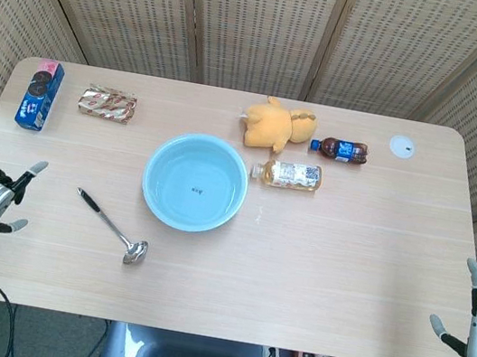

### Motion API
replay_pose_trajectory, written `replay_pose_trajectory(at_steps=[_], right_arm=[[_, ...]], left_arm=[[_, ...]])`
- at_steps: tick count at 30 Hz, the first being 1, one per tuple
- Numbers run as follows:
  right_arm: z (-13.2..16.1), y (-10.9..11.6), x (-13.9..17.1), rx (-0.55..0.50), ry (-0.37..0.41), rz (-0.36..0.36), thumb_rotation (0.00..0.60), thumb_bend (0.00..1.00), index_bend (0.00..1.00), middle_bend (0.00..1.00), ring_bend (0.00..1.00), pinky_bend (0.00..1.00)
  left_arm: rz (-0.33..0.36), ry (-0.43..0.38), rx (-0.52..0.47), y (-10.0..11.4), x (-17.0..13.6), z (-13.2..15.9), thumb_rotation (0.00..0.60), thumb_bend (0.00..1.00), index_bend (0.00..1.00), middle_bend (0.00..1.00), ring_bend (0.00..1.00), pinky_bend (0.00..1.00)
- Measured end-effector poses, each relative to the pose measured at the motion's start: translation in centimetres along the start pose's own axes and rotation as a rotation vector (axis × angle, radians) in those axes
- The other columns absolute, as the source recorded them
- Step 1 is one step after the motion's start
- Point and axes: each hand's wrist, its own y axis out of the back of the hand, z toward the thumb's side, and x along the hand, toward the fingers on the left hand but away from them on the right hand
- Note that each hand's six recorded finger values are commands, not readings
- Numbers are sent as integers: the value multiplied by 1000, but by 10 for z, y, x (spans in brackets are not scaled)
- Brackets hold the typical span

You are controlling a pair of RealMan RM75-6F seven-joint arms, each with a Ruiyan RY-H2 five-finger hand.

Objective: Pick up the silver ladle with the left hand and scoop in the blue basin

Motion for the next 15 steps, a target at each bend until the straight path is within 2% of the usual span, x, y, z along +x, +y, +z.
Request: replay_pose_trajectory(at_steps=[4,10,15], right_arm=[[0,-4,-4,9,-14,9,600,0,0,0,0,0],[-6,-9,-9,21,-42,20,600,0,0,0,0,0],[-10,-13,-13,33,-66,30,600,0,0,0,0,0]], left_arm=[[-47,-88,59,-13,37,-6,600,139,102,1000,996,1000],[-140,-169,90,-34,84,0,600,142,220,1000,1000,1000],[-198,-215,90,-54,103,15,600,142,320,1000,1000,1000]])
